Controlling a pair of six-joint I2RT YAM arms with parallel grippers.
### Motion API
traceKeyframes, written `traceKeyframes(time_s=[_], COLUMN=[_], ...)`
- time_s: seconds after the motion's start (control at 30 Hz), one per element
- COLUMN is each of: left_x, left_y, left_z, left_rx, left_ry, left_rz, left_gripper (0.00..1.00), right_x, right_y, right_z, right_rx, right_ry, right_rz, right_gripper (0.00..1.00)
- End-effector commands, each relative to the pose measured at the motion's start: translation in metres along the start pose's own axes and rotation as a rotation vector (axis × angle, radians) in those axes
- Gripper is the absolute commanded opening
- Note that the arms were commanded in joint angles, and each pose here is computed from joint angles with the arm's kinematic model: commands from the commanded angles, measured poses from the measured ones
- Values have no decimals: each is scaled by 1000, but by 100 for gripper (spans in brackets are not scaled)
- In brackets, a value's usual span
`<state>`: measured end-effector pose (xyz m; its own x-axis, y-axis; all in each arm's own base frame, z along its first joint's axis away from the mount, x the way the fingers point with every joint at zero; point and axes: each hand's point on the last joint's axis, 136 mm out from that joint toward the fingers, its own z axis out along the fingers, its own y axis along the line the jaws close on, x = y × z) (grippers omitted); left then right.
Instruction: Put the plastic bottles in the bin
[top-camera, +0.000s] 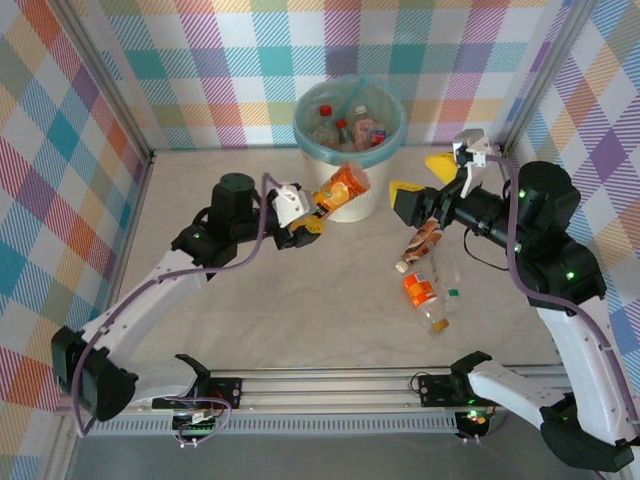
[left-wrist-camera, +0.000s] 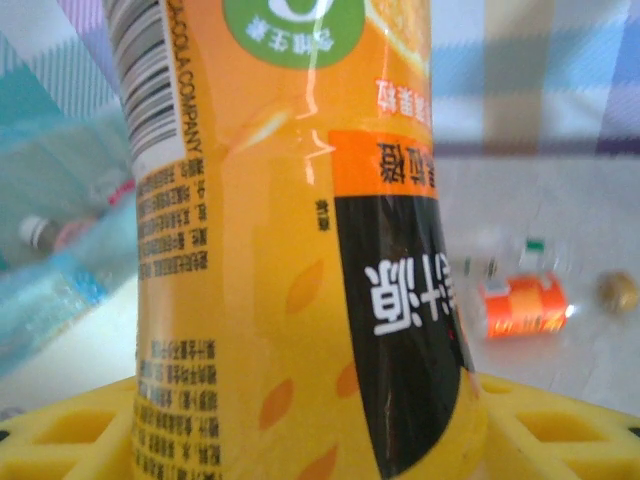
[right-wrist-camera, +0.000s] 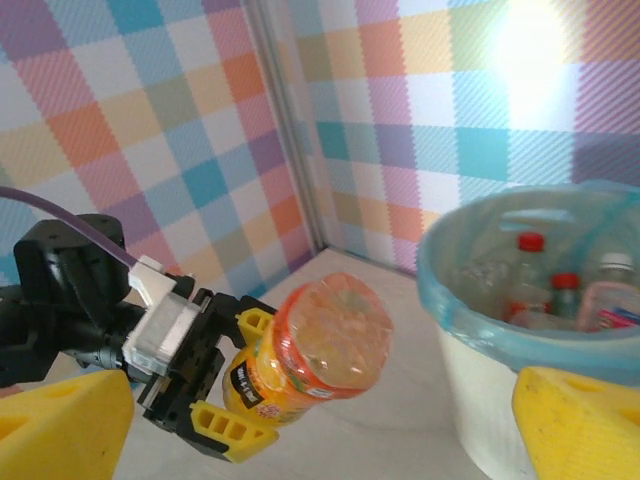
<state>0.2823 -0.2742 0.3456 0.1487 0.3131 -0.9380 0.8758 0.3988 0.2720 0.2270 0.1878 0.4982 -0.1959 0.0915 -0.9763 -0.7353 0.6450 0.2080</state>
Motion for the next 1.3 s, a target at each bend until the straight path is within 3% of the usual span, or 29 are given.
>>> traceKeyframes(time_s=[0.0,0.6,1.07,1.17,1.27], left_x=[-35,-63,-66,-70,-71], left_y=[-8,-39,-41,-38,-32], left_z=[-10,-23,-32,-36,-41], left_rx=[32,86,77,57,10], left_ry=[-139,-218,-216,-223,-223], left_rz=[-88,-149,-125,-119,-116], left_gripper=[63,62,63,69,83], right_x=[-22,10,16,12,5], right_y=[19,42,58,56,51], right_z=[8,79,93,92,89], right_rx=[-127,-325,-407,-385,-334], right_ry=[-66,101,150,136,118], right_rz=[43,178,139,122,92], right_gripper=[99,100,69,66,64])
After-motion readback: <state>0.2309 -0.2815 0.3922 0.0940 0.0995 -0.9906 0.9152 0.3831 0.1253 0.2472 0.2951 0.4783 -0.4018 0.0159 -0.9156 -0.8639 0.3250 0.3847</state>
